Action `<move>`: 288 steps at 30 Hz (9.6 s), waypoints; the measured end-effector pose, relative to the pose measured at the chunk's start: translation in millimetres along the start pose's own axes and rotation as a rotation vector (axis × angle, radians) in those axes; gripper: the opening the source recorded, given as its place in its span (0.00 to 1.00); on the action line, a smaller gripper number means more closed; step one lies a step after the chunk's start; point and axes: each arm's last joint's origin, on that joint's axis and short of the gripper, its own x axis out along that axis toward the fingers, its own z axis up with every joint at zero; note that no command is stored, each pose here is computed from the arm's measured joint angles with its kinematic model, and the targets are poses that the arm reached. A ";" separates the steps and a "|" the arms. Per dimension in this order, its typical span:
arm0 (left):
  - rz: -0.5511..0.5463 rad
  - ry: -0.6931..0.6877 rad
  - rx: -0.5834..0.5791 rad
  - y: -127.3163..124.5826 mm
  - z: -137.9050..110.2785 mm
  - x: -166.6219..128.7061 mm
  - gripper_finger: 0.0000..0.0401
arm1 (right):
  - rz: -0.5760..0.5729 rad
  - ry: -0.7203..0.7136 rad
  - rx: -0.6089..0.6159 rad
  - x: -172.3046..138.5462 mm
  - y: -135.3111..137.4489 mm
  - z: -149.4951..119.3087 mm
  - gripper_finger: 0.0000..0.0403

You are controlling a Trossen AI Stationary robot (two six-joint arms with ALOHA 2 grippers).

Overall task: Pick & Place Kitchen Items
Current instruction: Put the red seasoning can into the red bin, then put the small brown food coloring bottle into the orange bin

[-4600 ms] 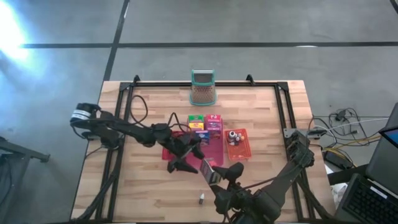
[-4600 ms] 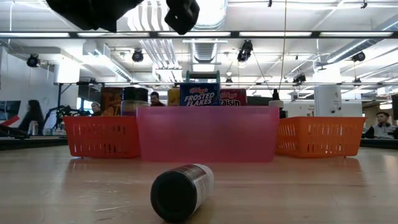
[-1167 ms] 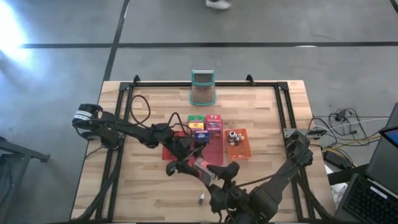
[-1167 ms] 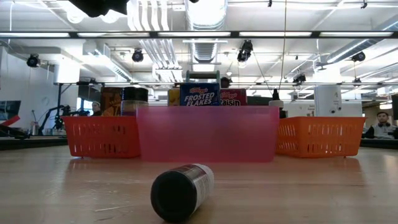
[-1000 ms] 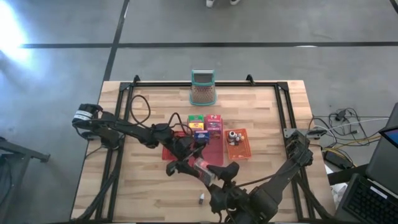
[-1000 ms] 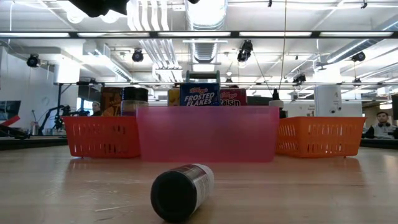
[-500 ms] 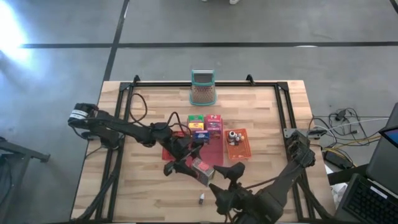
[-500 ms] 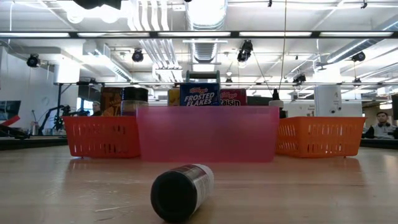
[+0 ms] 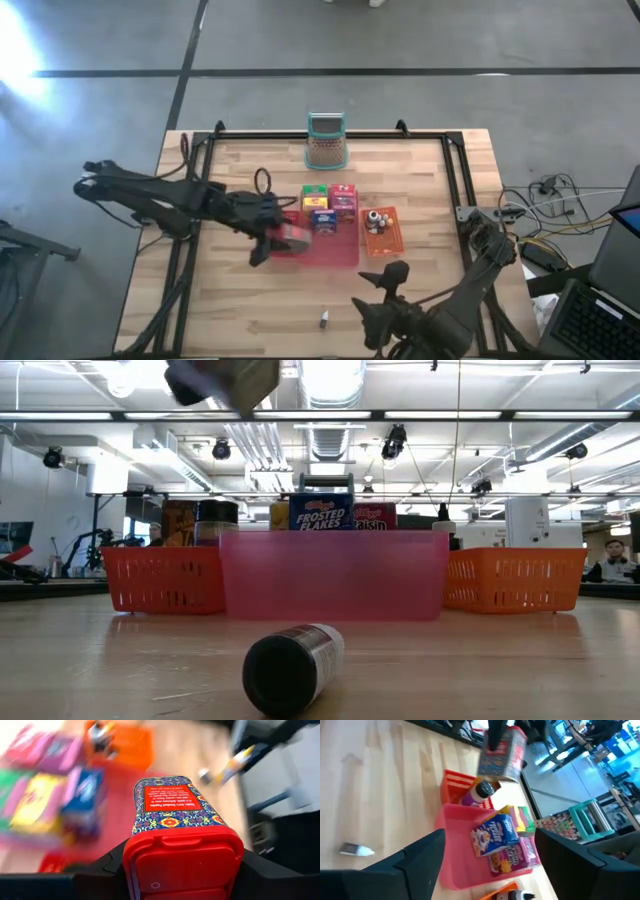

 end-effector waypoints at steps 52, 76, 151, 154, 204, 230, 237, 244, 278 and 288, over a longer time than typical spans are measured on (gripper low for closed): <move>0.252 0.628 0.190 33.4 -50.8 82.5 0.54 | -0.033 0.161 0.541 14.5 -155.8 -196.7 0.65; 0.282 0.780 0.255 35.6 -50.3 134.1 0.55 | -0.023 0.153 0.532 14.0 -155.0 -194.0 0.52; 0.093 -0.184 -0.074 -104.4 -47.9 89.8 0.65 | 0.017 0.006 0.286 -4.2 -163.7 -106.3 0.44; 0.144 -0.159 -0.092 -122.0 -40.9 104.9 0.65 | 0.022 -0.002 0.253 -7.0 -170.7 -107.9 0.43; 0.391 0.192 -0.801 -179.0 -88.0 244.4 0.59 | -0.047 -0.015 0.245 -18.7 -219.4 -127.4 0.34; 0.437 0.238 -0.692 -164.0 -104.4 249.2 0.38 | -0.062 0.007 0.201 -12.1 -211.7 -135.1 0.36; 0.432 0.240 -0.608 -162.7 -103.7 249.8 0.28 | -0.062 0.007 0.201 -12.1 -211.7 -135.1 0.41; 0.425 0.226 -0.487 -162.2 -99.0 249.2 0.25 | -0.063 0.007 0.203 -11.5 -210.9 -135.6 0.45; 0.504 -0.078 0.219 -118.8 -10.7 209.4 0.25 | 0.444 0.028 0.099 17.0 -143.8 -144.3 0.26; 0.244 -0.231 0.231 -72.3 -4.4 201.3 0.25 | 0.542 -0.085 0.167 9.6 -129.8 -137.5 0.23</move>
